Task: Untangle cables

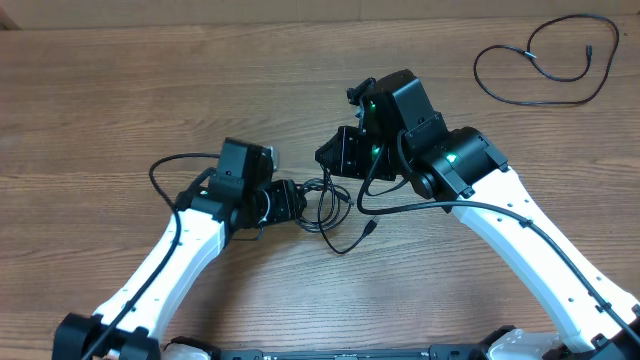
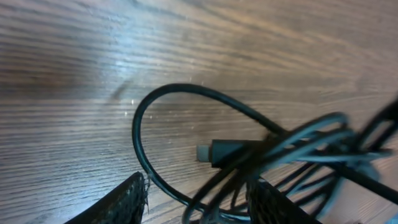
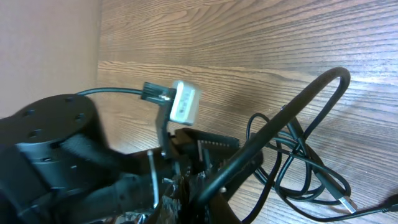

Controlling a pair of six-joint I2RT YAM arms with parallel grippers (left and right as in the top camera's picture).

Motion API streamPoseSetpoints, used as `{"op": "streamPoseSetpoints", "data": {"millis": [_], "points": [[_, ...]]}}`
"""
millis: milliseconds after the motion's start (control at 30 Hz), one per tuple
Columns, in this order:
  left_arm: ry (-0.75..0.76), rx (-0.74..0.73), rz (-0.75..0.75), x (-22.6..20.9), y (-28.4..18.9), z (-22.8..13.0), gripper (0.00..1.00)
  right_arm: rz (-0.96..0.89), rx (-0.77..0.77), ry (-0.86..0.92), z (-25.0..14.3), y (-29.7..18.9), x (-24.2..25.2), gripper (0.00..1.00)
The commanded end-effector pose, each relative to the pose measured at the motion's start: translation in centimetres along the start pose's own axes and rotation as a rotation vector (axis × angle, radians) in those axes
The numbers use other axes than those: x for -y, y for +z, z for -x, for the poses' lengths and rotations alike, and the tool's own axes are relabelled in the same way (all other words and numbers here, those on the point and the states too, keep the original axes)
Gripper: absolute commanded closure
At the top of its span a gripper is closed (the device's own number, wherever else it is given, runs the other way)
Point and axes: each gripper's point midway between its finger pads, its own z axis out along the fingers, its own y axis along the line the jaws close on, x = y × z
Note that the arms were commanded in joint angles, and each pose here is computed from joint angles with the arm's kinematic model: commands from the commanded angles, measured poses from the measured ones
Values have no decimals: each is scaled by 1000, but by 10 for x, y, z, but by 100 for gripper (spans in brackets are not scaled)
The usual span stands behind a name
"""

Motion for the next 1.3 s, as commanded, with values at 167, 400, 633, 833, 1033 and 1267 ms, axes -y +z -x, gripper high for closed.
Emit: {"op": "streamPoseSetpoints", "data": {"millis": [167, 400, 633, 833, 1033, 1267], "points": [[34, -38, 17, -3, 15, -7, 64, 18, 1, -6, 0, -3, -7, 93], [36, -42, -3, 0, 14, -7, 80, 15, 3, -10, 1, -3, -7, 92], [37, -66, -51, 9, 13, -10, 92, -67, 45, -1, 7, -4, 9, 92], [40, -61, -54, 10, 12, -10, 96, -80, 40, 4, 5, -1, 13, 93], [53, -47, -71, 19, -1, -7, 96, -180, 70, 17, 10, 2, 33, 90], [127, 5, -136, 44, -35, -1, 96, -252, 8, 47, 1, 29, 60, 71]]}}
